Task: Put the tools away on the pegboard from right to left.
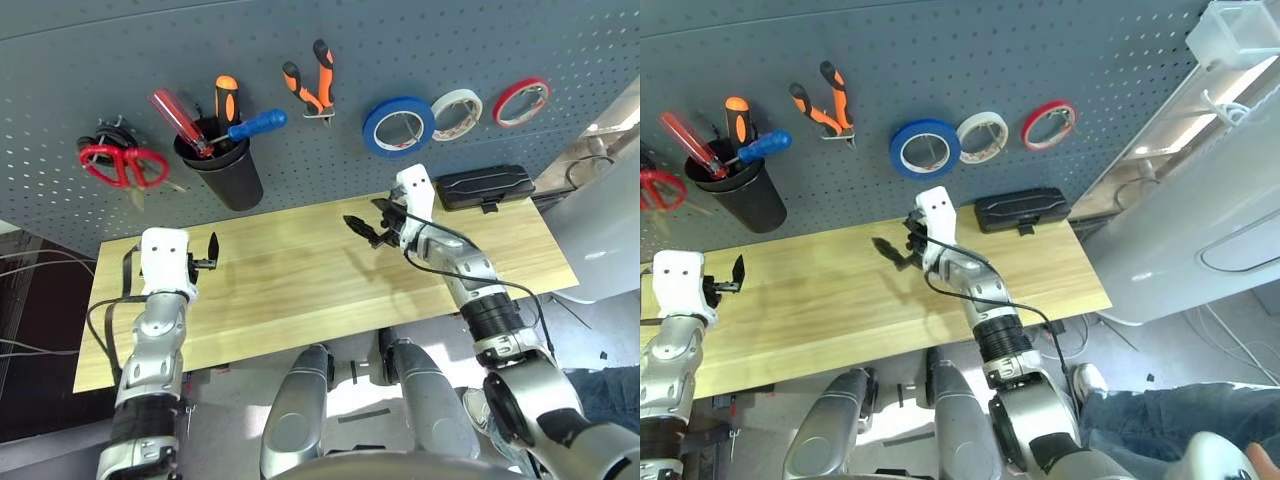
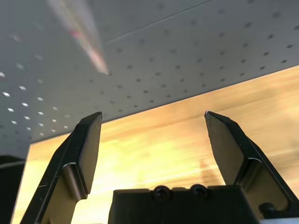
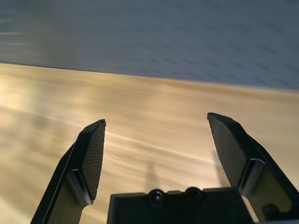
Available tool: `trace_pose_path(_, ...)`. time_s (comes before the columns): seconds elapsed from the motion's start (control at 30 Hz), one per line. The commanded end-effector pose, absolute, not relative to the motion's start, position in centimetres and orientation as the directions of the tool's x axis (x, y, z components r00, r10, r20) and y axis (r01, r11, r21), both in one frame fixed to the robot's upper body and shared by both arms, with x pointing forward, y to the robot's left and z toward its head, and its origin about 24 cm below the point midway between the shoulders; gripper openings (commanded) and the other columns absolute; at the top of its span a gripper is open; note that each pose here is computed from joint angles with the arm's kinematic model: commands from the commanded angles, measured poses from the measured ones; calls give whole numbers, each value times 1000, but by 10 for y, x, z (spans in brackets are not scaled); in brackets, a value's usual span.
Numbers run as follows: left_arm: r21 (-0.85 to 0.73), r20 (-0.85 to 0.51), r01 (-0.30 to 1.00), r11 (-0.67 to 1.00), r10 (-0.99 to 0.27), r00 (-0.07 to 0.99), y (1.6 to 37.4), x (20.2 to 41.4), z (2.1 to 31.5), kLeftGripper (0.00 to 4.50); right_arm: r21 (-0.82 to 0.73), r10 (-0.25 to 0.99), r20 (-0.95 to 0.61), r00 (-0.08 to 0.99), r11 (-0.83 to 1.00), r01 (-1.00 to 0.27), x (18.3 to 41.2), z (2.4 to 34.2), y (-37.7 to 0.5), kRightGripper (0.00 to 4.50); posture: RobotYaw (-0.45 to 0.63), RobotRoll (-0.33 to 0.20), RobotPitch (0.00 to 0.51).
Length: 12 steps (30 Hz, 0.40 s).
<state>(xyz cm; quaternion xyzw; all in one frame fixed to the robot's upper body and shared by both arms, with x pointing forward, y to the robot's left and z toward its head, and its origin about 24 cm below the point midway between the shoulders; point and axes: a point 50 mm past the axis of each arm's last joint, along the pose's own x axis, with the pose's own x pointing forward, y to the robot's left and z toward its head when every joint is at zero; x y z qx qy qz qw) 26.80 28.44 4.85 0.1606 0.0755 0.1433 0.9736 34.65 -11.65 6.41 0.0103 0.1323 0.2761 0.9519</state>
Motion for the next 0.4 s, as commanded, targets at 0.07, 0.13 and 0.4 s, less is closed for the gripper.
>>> trace_pose_path(0.07,336,-180,-236,912,308,934,274,272,34,4487,106,373,-313,873,927,-358,348,49,-154,4500,-28,0,291)
trace_pose_path(0.13,330,-194,-221,918,295,936,270,275,32,4487,101,333,-316,888,943,-318,351,50,-166,4500,-45,0,289)
trace_pose_path(0.4,315,-228,-122,941,199,953,246,275,21,4487,88,294,-335,895,956,-281,361,55,-191,4500,-50,0,270)
